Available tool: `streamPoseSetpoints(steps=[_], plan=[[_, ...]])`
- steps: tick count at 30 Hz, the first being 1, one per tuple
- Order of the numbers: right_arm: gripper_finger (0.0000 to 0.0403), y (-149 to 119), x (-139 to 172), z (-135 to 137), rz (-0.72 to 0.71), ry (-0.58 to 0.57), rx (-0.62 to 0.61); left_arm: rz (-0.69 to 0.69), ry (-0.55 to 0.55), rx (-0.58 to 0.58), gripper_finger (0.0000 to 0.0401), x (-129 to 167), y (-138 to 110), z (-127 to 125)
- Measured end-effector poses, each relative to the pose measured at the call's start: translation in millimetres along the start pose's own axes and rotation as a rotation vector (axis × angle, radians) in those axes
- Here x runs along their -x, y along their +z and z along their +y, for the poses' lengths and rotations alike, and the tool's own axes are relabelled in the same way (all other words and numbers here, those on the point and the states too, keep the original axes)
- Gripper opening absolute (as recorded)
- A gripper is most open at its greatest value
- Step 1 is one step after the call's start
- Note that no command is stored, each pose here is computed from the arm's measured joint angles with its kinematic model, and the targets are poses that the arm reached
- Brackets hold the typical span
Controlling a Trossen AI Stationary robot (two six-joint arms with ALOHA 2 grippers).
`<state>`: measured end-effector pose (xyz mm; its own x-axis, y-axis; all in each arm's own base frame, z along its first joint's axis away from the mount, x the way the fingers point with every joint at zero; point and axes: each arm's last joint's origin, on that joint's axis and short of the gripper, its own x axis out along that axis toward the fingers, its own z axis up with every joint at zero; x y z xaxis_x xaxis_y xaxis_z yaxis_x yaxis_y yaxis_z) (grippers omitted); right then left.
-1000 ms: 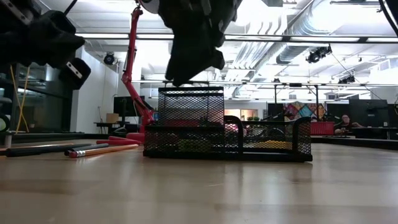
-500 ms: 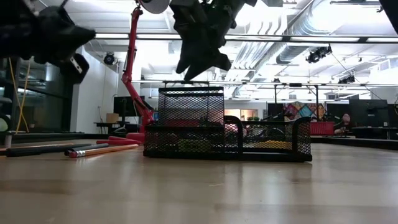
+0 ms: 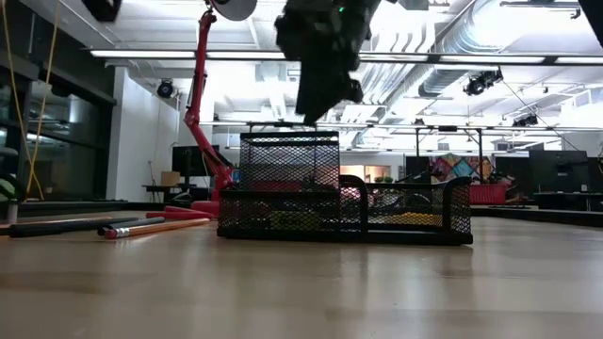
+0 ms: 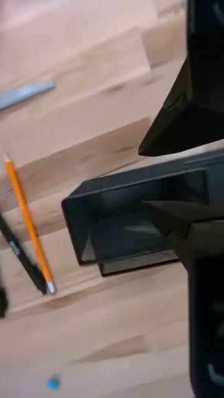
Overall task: Pick and place office supplies into organizer
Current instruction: Put the blue binder clip into the black desk organizer
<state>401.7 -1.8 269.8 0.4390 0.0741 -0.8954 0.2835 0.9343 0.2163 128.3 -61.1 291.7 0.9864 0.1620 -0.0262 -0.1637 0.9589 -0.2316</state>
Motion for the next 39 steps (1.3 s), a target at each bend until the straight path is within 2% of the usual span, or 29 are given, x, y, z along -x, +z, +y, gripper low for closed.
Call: streamPoseSetpoints(steps=[2, 4, 9, 14, 21, 22, 28, 33, 35, 39], plan=[[0.0122, -2, 15, 3, -0.026, 0.000, 0.051, 0.025, 0.070, -0.016, 0.0000, -6, -5, -20], [0.0122, -4, 32, 6, -0.061, 0.008, 0.092, 0.041, 0.124, 0.010, 0.0000, -11, -21, -40], [0.0122, -9, 89, 10, -0.218, 0.044, 0.173, -0.011, 0.193, 0.150, 0.0000, -16, -65, -91], [0.0122, -25, 135, 5, -0.333, -0.001, 0.237, -0.074, 0.306, 0.136, 0.0000, -35, -86, -131], [0.0122, -42, 165, -9, -0.355, -0.041, 0.298, 0.015, 0.223, 0.192, 0.0000, -62, -126, -170], [0.0122, -43, 168, -11, -0.351, -0.044, 0.293, 0.028, 0.214, 0.218, 0.0000, -64, -130, -173], [0.0122, -45, 168, -22, -0.306, -0.068, 0.248, 0.226, 0.155, 0.172, 0.0000, -63, -162, -175], [0.0122, -43, 166, -25, -0.309, -0.065, 0.152, 0.346, 0.176, 0.264, 0.0001, -53, -193, -172], [0.0122, -43, 167, -24, -0.317, -0.062, 0.126, 0.319, 0.199, 0.271, 0.0001, -47, -199, -173], [0.0122, -42, 167, -25, -0.325, -0.073, 0.058, 0.112, 0.290, 0.218, 0.0001, -26, -204, -164]])
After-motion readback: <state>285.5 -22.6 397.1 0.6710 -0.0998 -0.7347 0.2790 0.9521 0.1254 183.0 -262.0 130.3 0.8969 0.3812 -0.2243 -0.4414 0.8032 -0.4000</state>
